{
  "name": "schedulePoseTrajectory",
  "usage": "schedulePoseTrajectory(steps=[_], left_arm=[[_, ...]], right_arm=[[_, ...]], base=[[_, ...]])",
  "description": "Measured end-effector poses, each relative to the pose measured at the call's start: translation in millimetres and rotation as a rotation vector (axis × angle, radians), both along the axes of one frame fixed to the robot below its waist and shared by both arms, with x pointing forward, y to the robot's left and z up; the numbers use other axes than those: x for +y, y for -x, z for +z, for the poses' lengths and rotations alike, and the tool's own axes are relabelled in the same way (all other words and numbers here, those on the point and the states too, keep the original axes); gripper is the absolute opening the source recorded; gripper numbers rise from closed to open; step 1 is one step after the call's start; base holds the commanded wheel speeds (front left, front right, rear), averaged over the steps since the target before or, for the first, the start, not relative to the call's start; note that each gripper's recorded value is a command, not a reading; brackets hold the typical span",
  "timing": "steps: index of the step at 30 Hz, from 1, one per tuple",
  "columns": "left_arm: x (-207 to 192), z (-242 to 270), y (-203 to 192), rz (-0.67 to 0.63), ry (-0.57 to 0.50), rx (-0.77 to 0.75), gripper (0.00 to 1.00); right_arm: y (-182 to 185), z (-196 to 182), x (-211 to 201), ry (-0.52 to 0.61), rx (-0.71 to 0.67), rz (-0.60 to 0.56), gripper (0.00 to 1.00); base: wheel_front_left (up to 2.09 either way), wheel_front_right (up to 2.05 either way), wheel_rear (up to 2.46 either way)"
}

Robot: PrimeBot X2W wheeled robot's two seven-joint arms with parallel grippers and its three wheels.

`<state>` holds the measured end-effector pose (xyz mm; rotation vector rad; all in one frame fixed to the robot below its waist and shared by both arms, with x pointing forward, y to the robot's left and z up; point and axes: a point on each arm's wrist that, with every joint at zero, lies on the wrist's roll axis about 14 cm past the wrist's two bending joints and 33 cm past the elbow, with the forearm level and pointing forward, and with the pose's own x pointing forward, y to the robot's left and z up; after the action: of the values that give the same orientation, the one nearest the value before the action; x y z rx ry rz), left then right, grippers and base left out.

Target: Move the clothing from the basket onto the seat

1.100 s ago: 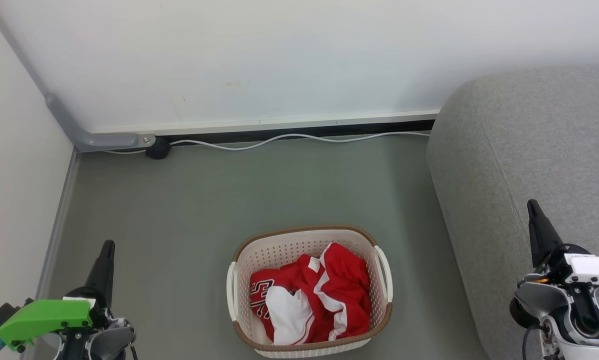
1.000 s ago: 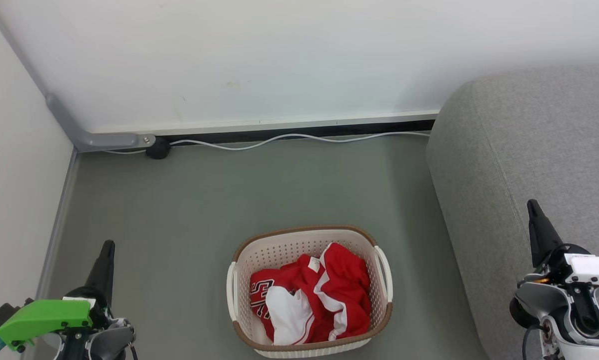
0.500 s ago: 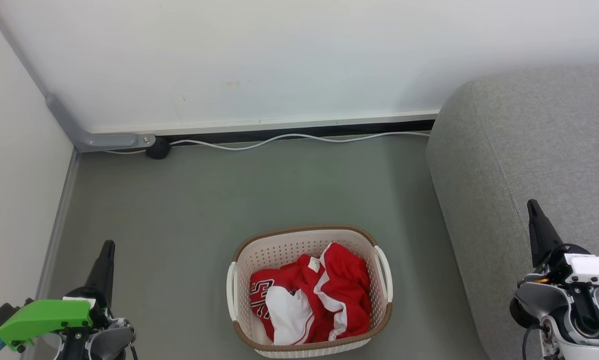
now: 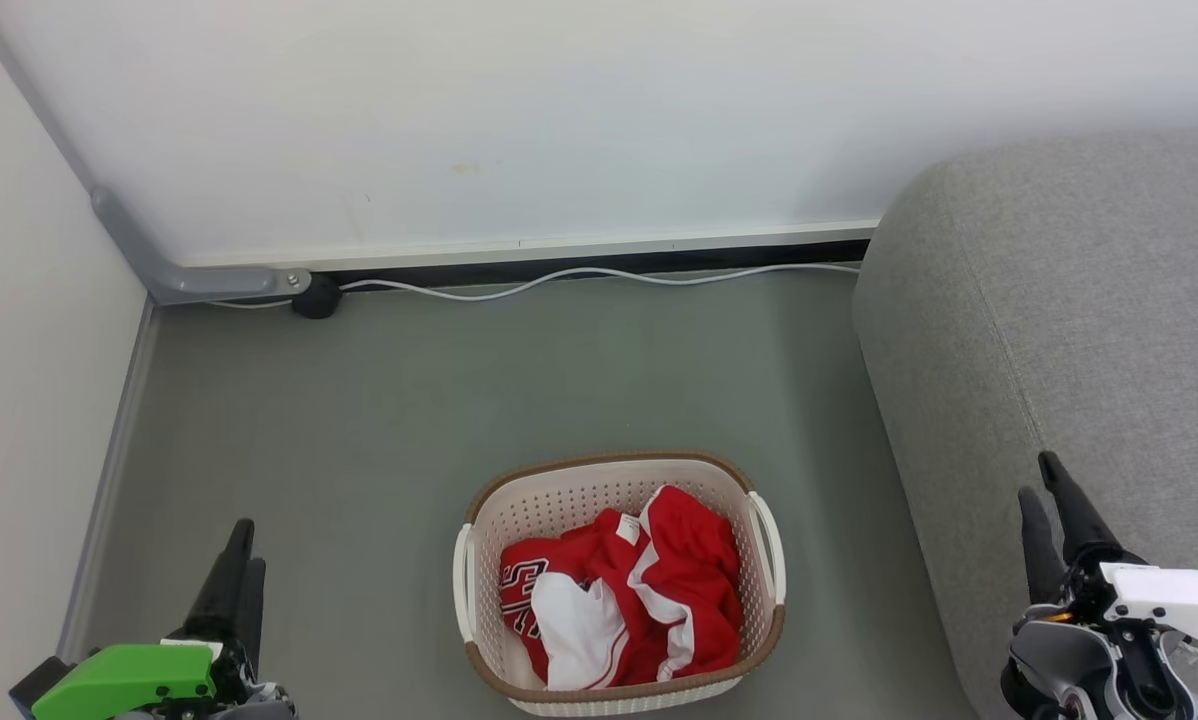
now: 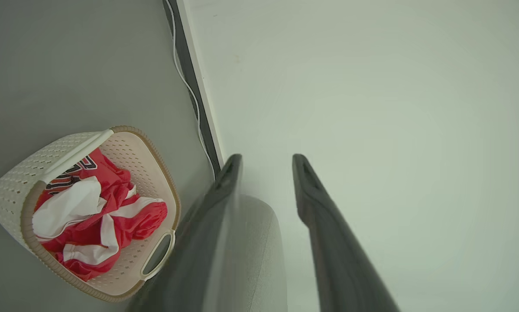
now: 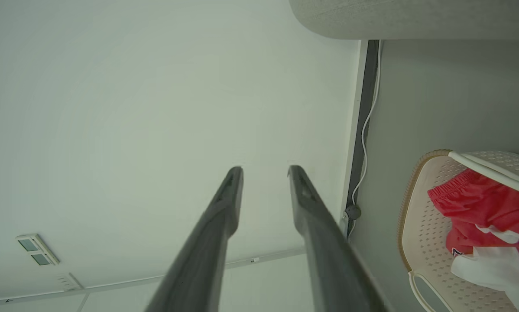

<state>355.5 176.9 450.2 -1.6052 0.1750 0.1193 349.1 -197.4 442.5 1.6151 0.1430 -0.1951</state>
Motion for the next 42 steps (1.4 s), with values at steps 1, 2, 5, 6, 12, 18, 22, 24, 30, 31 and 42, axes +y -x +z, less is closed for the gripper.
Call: schedulePoseTrajectory(steps=[1,2,5,6,12,18,22,24,30,31,42], left_arm=[[0,0,0,0.0,0.0,0.0,1.0],[0,0,0,0.003,-0.001,0.0,1.0],[0,2,-1,0.006,-0.011,-0.006,1.0],[0,3,-1,0.008,-0.014,-0.009,1.0],[-2,8,-3,0.008,-0.046,-0.025,1.0],[-4,15,-5,0.003,-0.094,-0.048,1.0],[-4,21,-6,0.0,-0.142,-0.063,1.0],[-5,24,-7,-0.001,-0.162,-0.071,1.0],[-6,31,-8,-0.013,-0.251,-0.088,1.0],[-6,32,-8,-0.012,-0.274,-0.093,1.0],[-6,48,-10,-0.044,-0.515,-0.143,1.0]], right_arm=[[0,0,0,0.0,0.0,0.0,1.0],[0,0,0,0.001,-0.001,0.0,1.0],[-1,1,2,0.004,-0.002,0.001,1.0],[-1,1,3,0.005,-0.003,0.003,1.0],[-2,3,7,0.023,-0.007,0.006,1.0],[-3,6,12,0.052,-0.016,0.018,1.0],[-4,8,14,0.098,-0.015,0.026,1.0],[-5,10,13,0.12,-0.02,0.026,1.0],[-7,15,10,0.202,-0.023,0.025,1.0],[-7,16,10,0.217,-0.027,0.026,1.0],[-13,30,21,0.386,-0.059,0.071,1.0]], base=[[0.0,0.0,0.0],[0.0,0.0,0.0],[0.0,0.0,0.0],[0.0,0.0,0.0],[0.0,0.0,0.0],[0.0,0.0,0.0],[0.0,0.0,0.0],[0.0,0.0,0.0],[0.0,0.0,0.0],[0.0,0.0,0.0],[0.0,0.0,0.0]])
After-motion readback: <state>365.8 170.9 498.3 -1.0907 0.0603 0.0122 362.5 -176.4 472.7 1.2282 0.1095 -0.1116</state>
